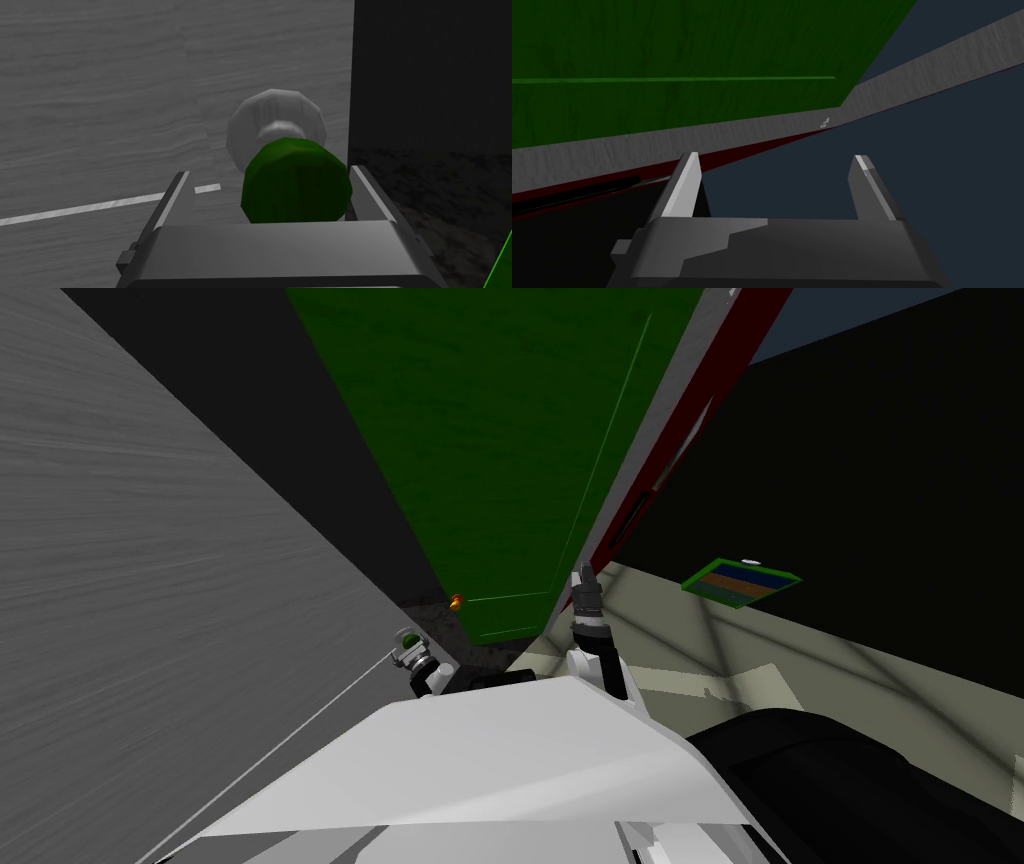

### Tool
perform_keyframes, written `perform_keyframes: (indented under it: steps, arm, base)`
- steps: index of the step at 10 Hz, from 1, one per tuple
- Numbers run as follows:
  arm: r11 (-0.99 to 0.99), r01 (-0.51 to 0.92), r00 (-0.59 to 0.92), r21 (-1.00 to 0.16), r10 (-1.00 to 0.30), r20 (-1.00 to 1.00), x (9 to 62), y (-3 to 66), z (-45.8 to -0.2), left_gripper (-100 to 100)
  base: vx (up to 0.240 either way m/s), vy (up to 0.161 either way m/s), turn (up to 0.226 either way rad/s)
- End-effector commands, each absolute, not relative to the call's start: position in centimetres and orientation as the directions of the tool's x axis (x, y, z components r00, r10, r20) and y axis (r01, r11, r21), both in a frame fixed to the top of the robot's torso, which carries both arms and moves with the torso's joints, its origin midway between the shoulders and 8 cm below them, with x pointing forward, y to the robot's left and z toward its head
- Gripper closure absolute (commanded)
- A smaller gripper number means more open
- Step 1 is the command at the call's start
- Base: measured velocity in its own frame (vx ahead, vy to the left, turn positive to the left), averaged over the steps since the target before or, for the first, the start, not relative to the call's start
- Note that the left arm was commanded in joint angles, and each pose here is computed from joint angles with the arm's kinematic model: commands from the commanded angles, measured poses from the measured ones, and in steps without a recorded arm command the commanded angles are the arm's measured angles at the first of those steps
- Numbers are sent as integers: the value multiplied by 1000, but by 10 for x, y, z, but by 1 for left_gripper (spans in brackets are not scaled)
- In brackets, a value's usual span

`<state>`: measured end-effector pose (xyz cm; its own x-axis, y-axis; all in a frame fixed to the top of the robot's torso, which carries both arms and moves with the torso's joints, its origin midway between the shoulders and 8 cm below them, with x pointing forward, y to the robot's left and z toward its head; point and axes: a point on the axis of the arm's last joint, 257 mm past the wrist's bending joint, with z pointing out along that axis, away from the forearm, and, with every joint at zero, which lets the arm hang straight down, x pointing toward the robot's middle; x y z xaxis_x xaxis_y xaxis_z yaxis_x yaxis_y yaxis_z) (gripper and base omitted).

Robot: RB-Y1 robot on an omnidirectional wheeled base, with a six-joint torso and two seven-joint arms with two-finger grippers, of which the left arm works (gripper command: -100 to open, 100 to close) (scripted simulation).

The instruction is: Push the door open

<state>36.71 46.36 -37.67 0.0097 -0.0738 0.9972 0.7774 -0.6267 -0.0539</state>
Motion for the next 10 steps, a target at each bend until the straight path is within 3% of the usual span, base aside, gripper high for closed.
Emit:
perform_keyframes:
  steps: [1,10]
  arm:
    - [-579,814,3,-53,-86,996,353,488,-373,100]
    - [-459,888,3,-19,-35,999,327,508,-384,100]
  base:
    - [75,32,-67]
    - [79,37,-43]
